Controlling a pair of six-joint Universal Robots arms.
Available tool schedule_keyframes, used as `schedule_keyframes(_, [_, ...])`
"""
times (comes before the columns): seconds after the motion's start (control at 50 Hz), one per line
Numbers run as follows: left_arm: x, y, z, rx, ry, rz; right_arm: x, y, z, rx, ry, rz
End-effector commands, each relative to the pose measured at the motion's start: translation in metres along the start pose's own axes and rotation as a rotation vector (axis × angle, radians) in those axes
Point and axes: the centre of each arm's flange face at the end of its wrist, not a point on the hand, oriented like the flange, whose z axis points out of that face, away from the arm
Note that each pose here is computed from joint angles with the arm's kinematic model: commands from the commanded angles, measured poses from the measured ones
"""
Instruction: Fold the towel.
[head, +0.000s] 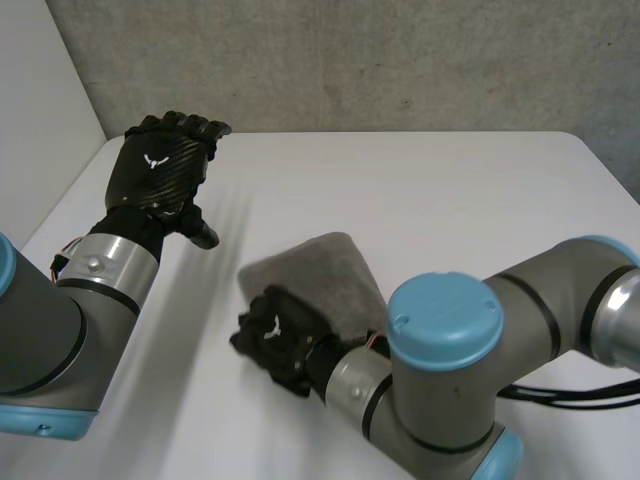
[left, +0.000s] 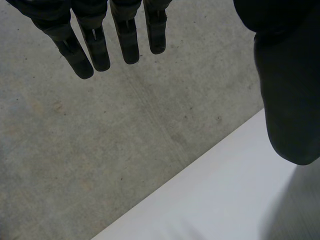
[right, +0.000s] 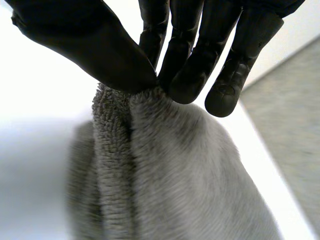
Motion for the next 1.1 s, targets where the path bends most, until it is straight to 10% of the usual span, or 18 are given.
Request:
schedule_keyframes(0.02, [0.002, 0.000, -0.001, -0.001, 0.007, -0.002, -0.001, 0.010, -0.010, -0.047, -0.039, 0.076])
schedule_keyframes(0.4, [0.043, 0.030, -0.004, -0.085, 0.121, -0.025, 0.108, 0.037, -0.041, -0.026, 0.297, 0.560])
schedule_keyframes(0.78, [0.094, 0.104, -0.020, -0.390, 0.211, 0.010, 0.090, 0.080, -0.018, -0.164, 0.240, 0.630])
schedule_keyframes(1.1, [0.038, 0.006, -0.007, -0.152, 0.013, -0.094, 0.158, 0.022, -0.066, -0.060, 0.677, 0.460])
